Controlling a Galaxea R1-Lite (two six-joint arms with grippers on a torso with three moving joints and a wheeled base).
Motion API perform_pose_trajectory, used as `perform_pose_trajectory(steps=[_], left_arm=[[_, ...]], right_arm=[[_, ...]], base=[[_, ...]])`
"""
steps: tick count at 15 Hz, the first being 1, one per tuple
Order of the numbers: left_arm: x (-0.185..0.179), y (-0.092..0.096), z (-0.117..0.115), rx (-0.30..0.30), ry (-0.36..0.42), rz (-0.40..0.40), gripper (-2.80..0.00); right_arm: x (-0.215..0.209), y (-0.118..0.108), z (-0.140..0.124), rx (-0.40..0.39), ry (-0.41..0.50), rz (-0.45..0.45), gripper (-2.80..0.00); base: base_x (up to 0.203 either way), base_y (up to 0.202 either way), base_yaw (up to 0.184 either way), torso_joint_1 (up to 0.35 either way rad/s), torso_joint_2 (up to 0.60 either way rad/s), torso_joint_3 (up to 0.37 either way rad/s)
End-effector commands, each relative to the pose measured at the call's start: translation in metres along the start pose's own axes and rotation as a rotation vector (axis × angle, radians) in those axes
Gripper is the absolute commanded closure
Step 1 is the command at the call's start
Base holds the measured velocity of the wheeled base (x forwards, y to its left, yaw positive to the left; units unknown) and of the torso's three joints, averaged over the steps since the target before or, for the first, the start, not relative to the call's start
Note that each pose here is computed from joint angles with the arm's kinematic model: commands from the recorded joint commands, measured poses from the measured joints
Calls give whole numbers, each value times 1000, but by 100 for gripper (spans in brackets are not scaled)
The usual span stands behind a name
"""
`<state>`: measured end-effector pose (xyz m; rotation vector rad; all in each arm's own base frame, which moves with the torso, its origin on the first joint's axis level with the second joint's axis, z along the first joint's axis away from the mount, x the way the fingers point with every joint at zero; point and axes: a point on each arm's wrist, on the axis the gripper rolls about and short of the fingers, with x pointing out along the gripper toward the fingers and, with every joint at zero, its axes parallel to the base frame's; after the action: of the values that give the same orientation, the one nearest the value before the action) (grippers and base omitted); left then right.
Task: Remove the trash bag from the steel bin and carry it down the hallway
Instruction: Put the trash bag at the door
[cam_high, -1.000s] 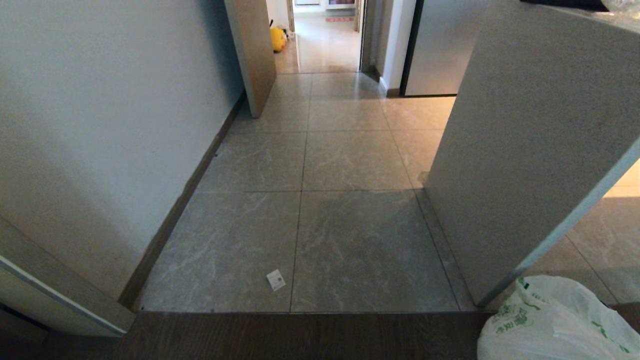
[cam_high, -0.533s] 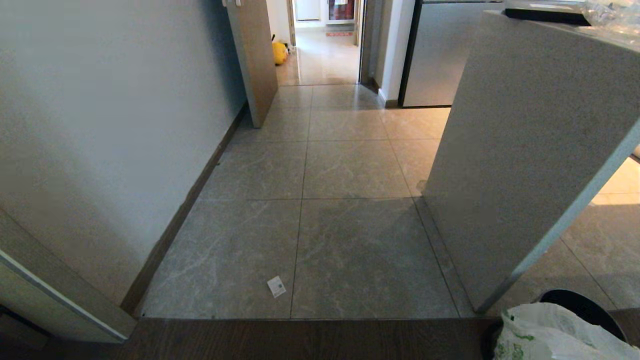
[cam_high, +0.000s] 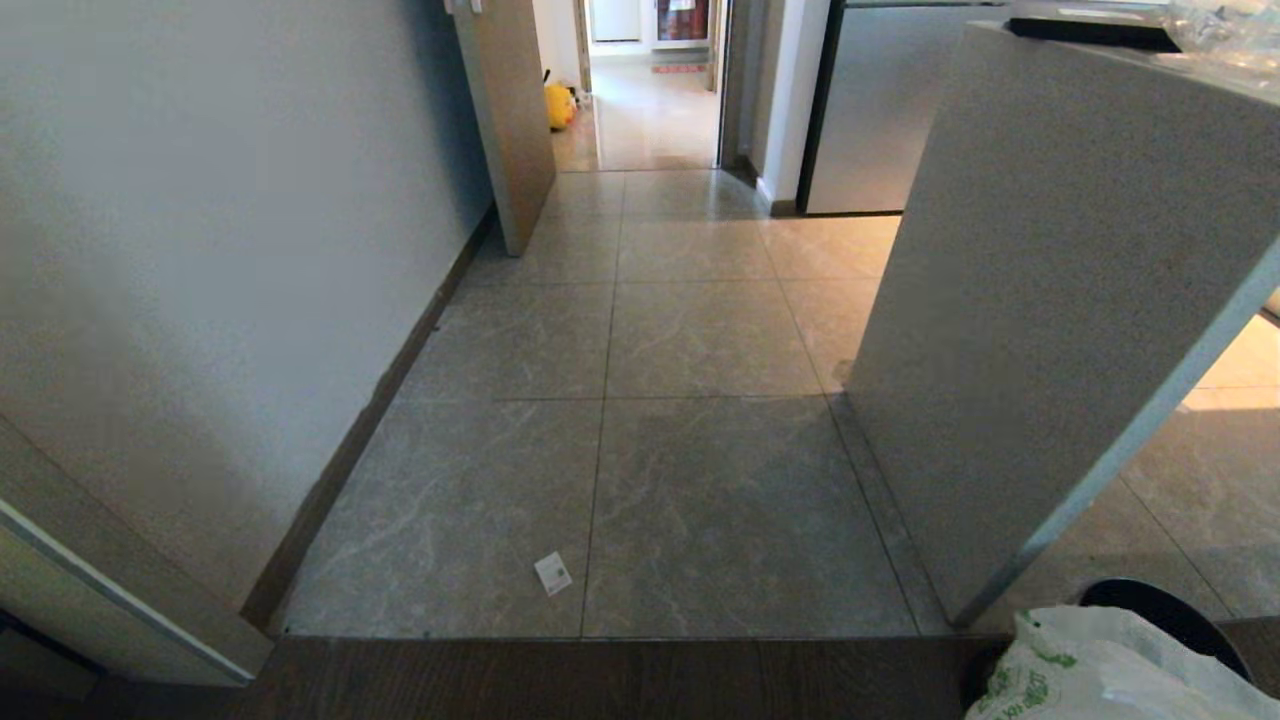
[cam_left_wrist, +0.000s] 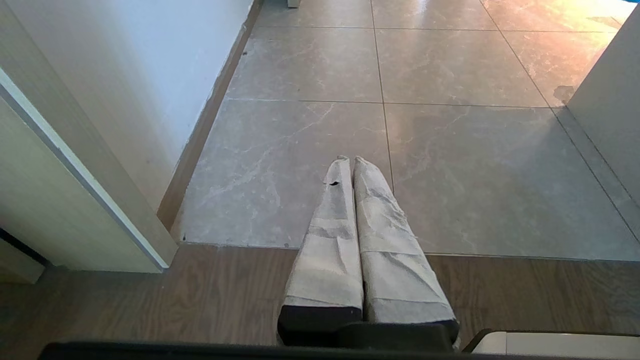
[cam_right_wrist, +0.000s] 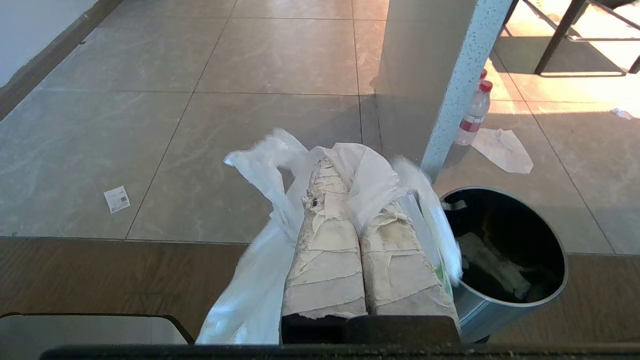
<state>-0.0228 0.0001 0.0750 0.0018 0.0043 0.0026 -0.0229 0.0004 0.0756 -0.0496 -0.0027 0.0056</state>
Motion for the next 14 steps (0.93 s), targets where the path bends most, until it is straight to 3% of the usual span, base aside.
perform_pose_trajectory(steps=[1,5,10,14], left_arm=[[0,0,0,-2,0,0,0],[0,0,0,-2,2,2,0],[0,0,0,-2,2,0,0],[0,0,0,-2,2,0,0]], right_arm=[[0,0,0,-1,1,0,0],[0,0,0,-1,1,0,0],[0,0,0,-1,2,1,0],[0,0,0,-1,2,1,0]], base=[[0,0,0,0,0,0],[0,0,0,0,0,0],[1,-151,2,1,3,3],[0,-20,-2,2,0,2]])
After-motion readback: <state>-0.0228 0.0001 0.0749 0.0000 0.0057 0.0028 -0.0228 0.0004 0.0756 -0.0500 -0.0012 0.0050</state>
